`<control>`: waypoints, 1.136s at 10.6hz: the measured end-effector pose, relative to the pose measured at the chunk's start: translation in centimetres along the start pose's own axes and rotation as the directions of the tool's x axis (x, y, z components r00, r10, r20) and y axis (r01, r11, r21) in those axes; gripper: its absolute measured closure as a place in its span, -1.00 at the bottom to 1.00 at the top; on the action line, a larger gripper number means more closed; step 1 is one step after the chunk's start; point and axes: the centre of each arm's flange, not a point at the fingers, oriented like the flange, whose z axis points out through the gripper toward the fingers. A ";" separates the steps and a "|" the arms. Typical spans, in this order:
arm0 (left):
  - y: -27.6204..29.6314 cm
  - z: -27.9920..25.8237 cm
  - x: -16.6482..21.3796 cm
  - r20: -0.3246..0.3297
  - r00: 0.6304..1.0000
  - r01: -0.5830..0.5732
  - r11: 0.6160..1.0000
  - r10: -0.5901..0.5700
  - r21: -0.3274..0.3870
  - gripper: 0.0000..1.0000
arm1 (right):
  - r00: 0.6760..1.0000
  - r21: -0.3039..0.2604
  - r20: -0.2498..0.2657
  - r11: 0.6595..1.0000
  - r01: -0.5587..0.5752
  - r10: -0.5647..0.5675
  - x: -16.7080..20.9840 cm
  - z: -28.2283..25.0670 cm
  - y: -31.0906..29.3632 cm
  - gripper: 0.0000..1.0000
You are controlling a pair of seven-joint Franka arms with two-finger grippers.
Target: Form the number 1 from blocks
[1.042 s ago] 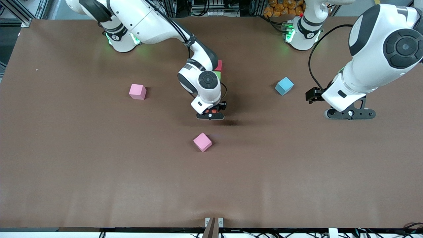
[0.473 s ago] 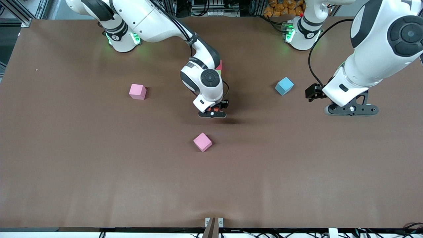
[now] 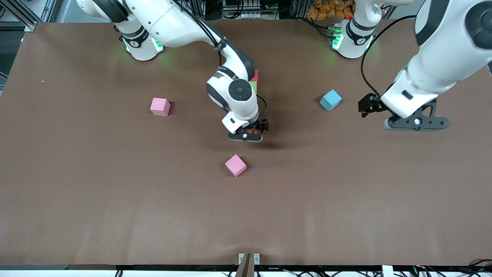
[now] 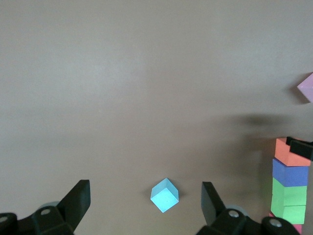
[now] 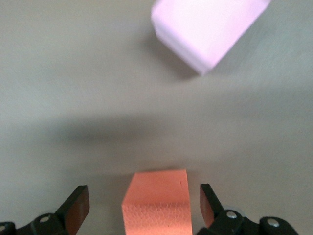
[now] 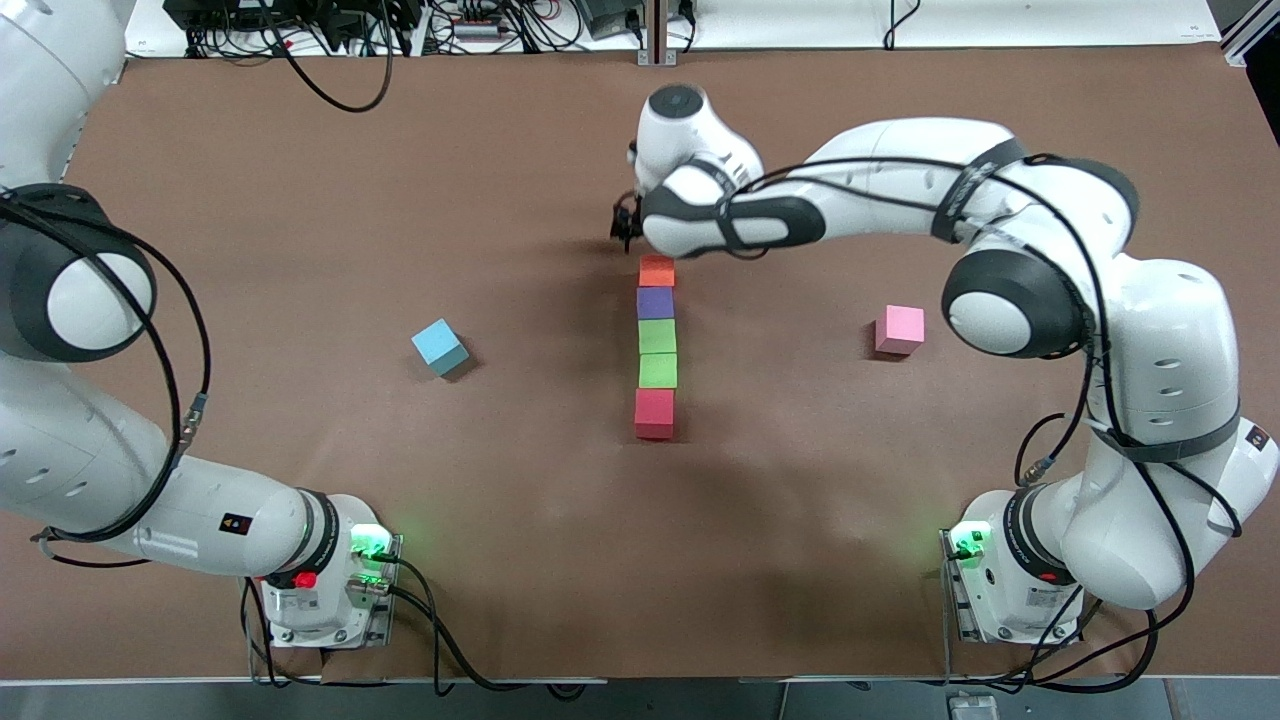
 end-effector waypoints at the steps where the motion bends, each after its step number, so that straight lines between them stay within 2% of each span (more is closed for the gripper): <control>1: -1.1 -1.4 -0.4 -0.024 1.000 0.018 1.000 -0.018 -0.003 -1.00 | 0.999 0.026 -0.031 0.999 -0.039 0.039 2.6 -3.1 1.3 -1.00; 2: -2.8 -2.8 -0.8 -0.045 0.998 0.046 0.999 -0.046 -0.005 -1.00 | 0.995 0.032 -0.051 0.996 -0.088 0.090 5.6 -6.3 3.6 -1.00; 3: -4.9 -3.9 -1.3 -0.053 0.995 0.082 0.997 -0.083 -0.006 -1.00 | 0.992 0.008 -0.054 0.994 -0.111 0.111 8.7 -9.2 7.0 -1.00; 5: -8.7 -5.2 -2.2 -0.050 0.992 0.115 0.993 -0.115 -0.005 -1.00 | 0.999 -0.064 -0.023 0.997 -0.046 0.045 14.4 -13.3 15.9 -1.00; 7: -10.1 -5.5 -2.5 -0.049 0.990 0.131 0.991 -0.131 -0.005 -1.00 | 1.000 -0.114 -0.006 0.993 0.026 -0.027 18.6 -16.0 25.5 -1.00; 10: -9.8 -5.2 -2.5 -0.040 0.991 0.126 0.992 -0.126 -0.003 -1.00 | 0.990 -0.193 0.028 0.971 0.143 -0.140 21.7 -18.3 36.9 -1.00; 12: -9.8 -5.1 -2.5 -0.039 0.991 0.125 0.992 -0.125 -0.003 -1.00 | 0.983 -0.192 0.040 0.964 0.185 -0.180 21.3 -21.8 40.9 -1.00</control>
